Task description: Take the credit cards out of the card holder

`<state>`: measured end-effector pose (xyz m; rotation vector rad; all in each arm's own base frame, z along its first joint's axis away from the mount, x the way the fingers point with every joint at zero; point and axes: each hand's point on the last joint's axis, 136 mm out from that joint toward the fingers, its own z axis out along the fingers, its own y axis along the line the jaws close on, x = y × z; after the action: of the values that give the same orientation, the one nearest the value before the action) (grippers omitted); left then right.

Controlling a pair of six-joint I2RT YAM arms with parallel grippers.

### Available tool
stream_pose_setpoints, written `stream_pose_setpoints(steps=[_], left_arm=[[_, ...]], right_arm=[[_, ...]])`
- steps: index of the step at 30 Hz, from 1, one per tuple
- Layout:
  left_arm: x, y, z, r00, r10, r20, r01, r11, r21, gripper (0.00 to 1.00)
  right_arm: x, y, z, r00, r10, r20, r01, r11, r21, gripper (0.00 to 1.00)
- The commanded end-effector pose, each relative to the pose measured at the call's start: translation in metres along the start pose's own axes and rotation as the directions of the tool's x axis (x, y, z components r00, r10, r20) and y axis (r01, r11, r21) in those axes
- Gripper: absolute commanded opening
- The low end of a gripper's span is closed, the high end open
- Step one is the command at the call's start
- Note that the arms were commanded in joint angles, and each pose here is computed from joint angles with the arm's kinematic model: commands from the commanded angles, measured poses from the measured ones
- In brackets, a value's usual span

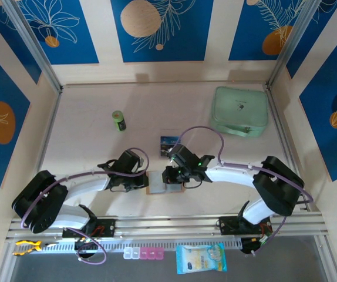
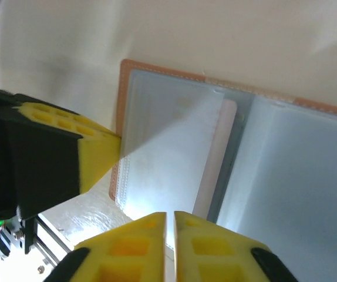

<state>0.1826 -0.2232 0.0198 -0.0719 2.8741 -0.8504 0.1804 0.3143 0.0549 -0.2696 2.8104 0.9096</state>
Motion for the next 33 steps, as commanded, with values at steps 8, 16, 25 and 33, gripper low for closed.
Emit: stream_pose_setpoints(steps=[8,16,25,33], left_arm=[[0.001,0.01,-0.001,1.0,0.004,-0.012,-0.005,0.999,-0.047,0.04],[0.003,0.01,0.0,1.0,0.001,-0.017,-0.002,0.999,-0.042,0.04],[0.005,0.013,0.0,1.0,-0.004,-0.021,0.003,0.999,-0.047,0.05],[0.004,0.011,-0.001,1.0,-0.003,-0.018,0.002,0.999,-0.043,0.05]], right_arm=[[-0.006,0.019,0.017,0.999,0.03,-0.041,-0.032,0.999,-0.035,0.24],[-0.003,0.019,0.031,0.995,0.042,-0.086,-0.044,0.999,-0.023,0.23],[0.001,-0.002,0.029,0.993,0.081,-0.083,-0.073,0.993,0.09,0.24],[0.002,-0.012,0.021,0.993,0.086,-0.077,-0.076,0.99,0.119,0.25]])
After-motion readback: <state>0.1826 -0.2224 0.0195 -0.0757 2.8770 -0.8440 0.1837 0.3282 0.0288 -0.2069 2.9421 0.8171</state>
